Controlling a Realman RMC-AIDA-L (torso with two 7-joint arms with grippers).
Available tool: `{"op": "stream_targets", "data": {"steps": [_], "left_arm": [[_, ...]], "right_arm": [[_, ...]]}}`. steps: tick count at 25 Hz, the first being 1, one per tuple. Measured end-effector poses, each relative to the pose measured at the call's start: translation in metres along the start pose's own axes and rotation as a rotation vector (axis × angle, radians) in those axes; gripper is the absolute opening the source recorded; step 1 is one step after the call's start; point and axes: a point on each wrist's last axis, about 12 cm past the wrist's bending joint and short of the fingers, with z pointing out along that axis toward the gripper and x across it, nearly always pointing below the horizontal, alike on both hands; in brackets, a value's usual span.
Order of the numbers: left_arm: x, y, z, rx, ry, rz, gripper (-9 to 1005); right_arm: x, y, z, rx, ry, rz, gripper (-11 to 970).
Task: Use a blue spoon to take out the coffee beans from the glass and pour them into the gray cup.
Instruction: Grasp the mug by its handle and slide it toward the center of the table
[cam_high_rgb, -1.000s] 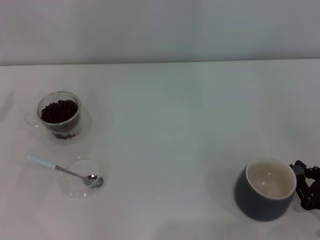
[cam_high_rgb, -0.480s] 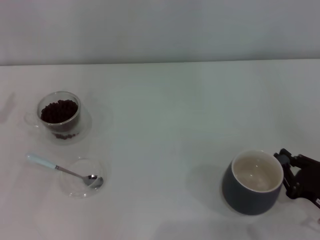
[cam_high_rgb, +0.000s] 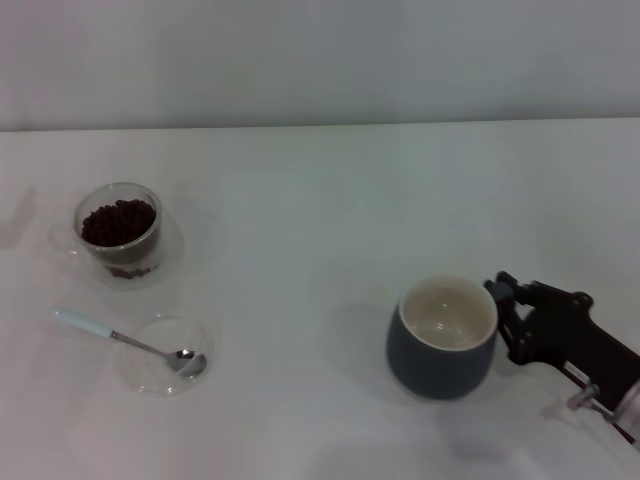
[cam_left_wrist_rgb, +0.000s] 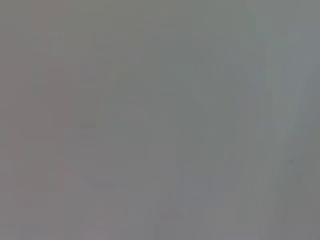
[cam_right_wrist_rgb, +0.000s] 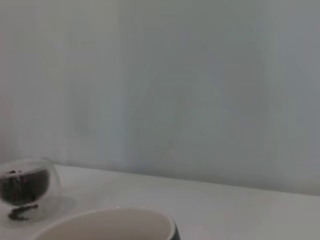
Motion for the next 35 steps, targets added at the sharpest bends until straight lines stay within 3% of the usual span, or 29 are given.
{"op": "stream_targets", "data": {"steps": [6,15,35], "left_arm": [[0.002,-0.002,0.001,0.007,-0.020,-0.019,649],[0.007,-0.007,0.005,0.025,-0.029,-0.008,648],[0.009,-0.015,0.009,0.070,-0.040,0.014,648]], "right_arm": [[-0.010,0.016,0.023,-0.060,-0.011,0.002,152],[-0.012,0.033,0.039,-0.116,0.013,-0.009,155],[-0.015,0.050,0.056,-0.210,0.044,-0.061,161]]}}
